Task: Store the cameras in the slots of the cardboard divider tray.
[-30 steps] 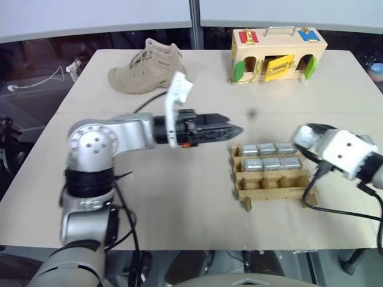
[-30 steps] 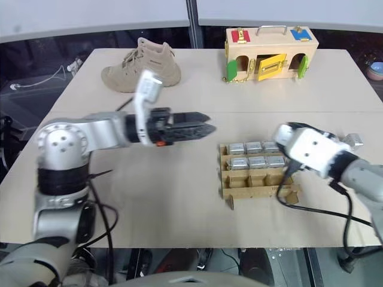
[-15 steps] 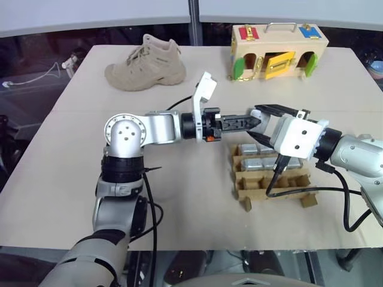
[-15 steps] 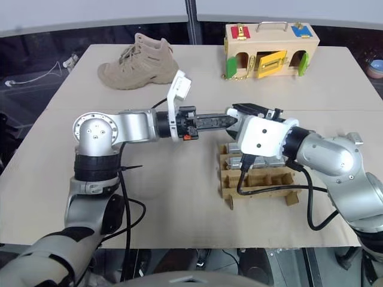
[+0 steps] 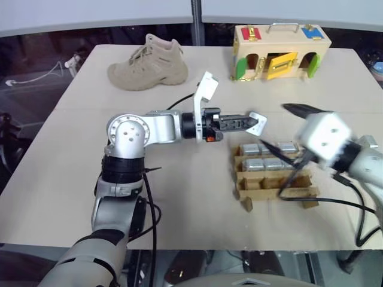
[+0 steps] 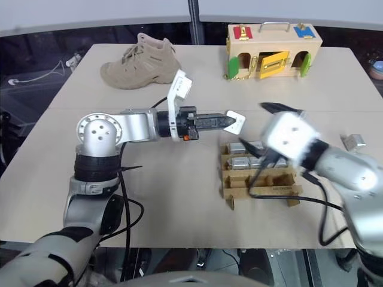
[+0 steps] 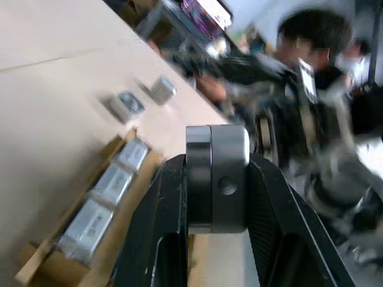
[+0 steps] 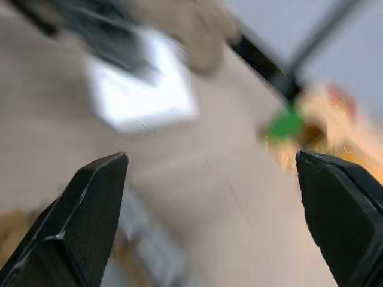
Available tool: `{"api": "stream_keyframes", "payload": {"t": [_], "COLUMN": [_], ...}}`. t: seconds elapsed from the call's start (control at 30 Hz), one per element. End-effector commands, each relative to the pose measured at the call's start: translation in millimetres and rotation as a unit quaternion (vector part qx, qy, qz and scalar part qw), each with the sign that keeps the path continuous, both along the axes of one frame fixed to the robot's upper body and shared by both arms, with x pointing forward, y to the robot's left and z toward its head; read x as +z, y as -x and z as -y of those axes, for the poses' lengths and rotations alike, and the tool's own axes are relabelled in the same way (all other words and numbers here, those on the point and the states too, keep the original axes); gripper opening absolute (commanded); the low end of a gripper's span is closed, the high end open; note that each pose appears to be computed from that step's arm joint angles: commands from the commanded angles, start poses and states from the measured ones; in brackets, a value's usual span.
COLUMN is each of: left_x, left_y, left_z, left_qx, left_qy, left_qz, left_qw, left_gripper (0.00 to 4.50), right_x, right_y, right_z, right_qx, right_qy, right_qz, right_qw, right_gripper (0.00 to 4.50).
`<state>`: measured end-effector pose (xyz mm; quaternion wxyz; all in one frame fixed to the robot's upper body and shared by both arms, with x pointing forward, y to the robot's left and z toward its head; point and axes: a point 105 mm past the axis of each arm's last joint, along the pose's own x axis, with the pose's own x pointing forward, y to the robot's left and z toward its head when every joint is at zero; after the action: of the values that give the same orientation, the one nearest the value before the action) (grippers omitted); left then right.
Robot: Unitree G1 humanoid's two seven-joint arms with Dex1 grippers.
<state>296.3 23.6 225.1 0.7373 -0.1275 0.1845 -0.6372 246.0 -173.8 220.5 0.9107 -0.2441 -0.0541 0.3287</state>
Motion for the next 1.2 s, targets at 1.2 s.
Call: {"api": "stream_keyframes", "payload": {"t": [1.2], "left_x": [-75.4], "left_y": [11.9], "left_z": [30.9], "left_qx": [-0.214], "left_qy": [-0.302], "left_qz": [0.218], "left_qw": [0.903], "left_gripper": [0.73], "right_x": [-19.5], "right_y": [77.4], "right_z": [54.3], "right_qx": [0.083], "right_qy": [0.006], "right_qz": [-0.100], "right_qw": [0.991], "right_gripper": [4.44]}}
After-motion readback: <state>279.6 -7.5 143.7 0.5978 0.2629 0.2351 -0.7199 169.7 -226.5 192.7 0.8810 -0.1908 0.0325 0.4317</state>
